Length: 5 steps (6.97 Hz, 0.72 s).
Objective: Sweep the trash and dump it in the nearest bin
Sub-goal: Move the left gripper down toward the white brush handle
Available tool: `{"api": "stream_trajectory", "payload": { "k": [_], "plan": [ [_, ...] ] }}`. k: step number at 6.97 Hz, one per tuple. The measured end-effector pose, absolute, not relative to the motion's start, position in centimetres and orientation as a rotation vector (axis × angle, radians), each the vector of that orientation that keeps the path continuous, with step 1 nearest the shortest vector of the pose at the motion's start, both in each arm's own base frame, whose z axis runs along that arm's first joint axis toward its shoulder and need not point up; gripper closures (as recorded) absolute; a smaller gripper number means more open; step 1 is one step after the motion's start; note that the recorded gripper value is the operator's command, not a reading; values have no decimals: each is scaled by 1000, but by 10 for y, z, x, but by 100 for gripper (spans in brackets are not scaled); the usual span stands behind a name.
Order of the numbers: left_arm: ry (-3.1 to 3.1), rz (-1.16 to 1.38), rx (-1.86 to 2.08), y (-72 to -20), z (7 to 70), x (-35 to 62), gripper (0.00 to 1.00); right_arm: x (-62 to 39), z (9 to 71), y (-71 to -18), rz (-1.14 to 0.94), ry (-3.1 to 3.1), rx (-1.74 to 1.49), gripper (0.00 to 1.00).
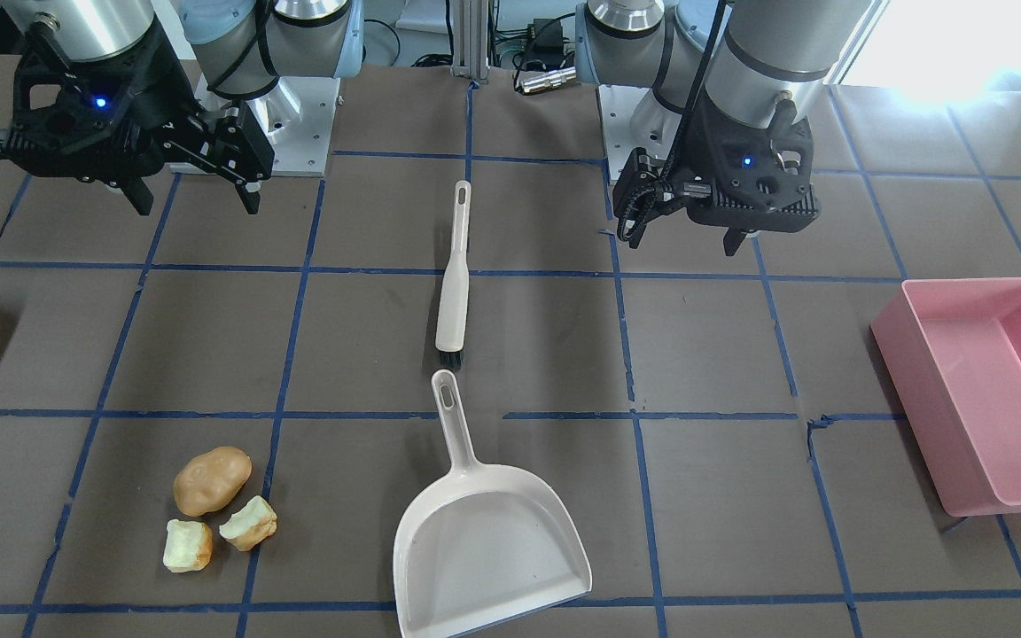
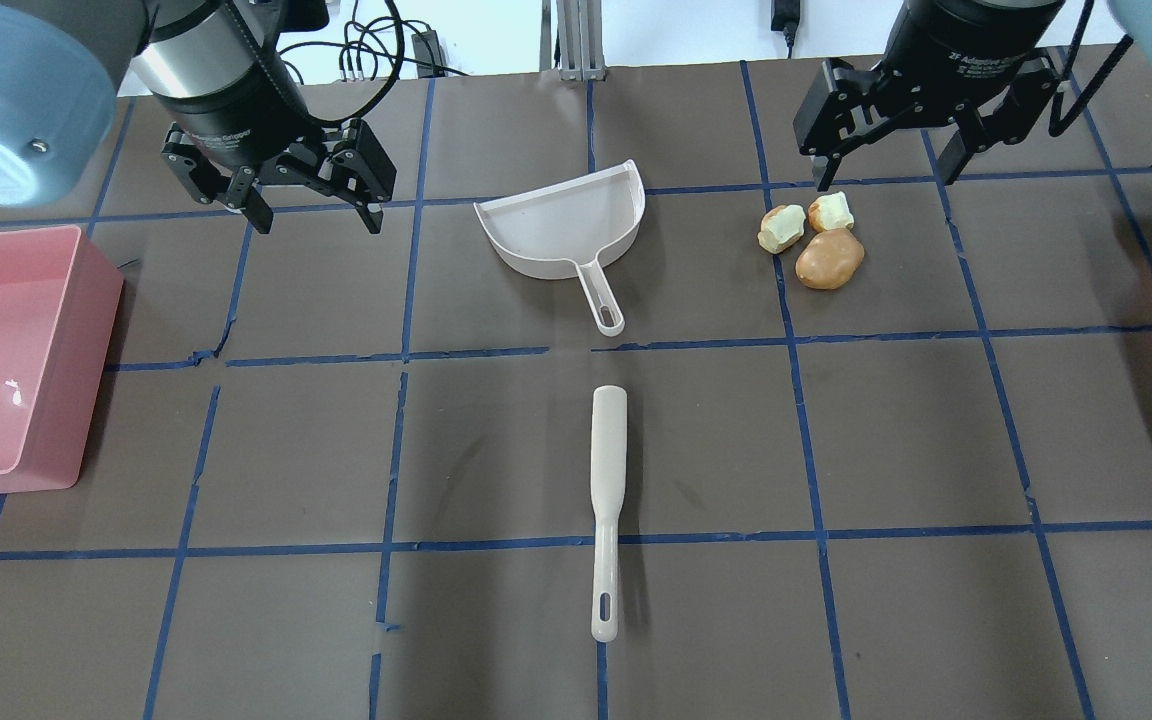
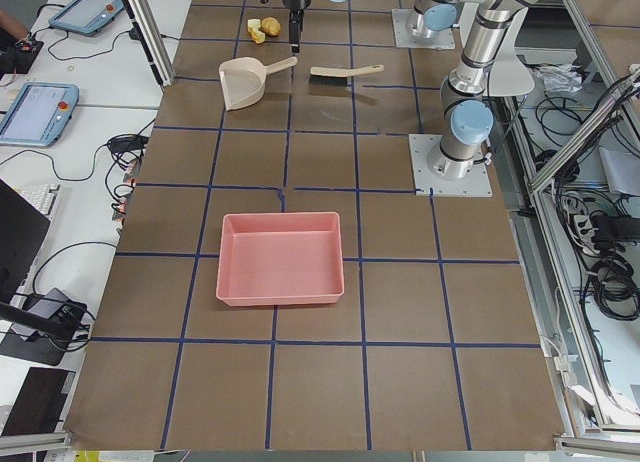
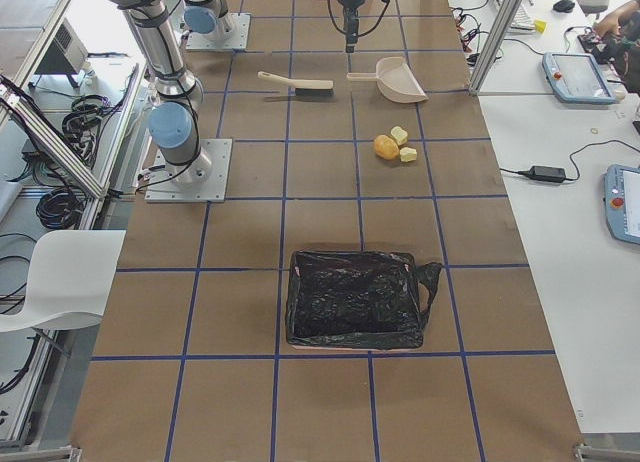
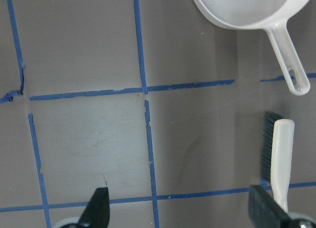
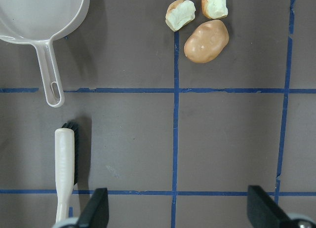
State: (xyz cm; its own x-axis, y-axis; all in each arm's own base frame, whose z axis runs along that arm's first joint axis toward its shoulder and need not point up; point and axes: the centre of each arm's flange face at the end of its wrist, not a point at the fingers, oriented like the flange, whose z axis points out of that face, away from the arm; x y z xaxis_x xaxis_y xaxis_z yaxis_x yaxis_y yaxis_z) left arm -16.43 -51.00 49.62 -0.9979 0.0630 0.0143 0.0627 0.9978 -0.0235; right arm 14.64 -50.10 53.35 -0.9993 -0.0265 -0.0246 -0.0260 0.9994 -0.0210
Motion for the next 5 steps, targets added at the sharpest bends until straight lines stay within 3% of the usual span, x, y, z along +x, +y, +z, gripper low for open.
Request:
{"api": "stream_trajectory", "payload": {
  "k": [5],
  "plan": [
    [-3137,-34,-122,-493,495,-172,1,151,530,-505,-39,3110,-44,0]
  ]
}}
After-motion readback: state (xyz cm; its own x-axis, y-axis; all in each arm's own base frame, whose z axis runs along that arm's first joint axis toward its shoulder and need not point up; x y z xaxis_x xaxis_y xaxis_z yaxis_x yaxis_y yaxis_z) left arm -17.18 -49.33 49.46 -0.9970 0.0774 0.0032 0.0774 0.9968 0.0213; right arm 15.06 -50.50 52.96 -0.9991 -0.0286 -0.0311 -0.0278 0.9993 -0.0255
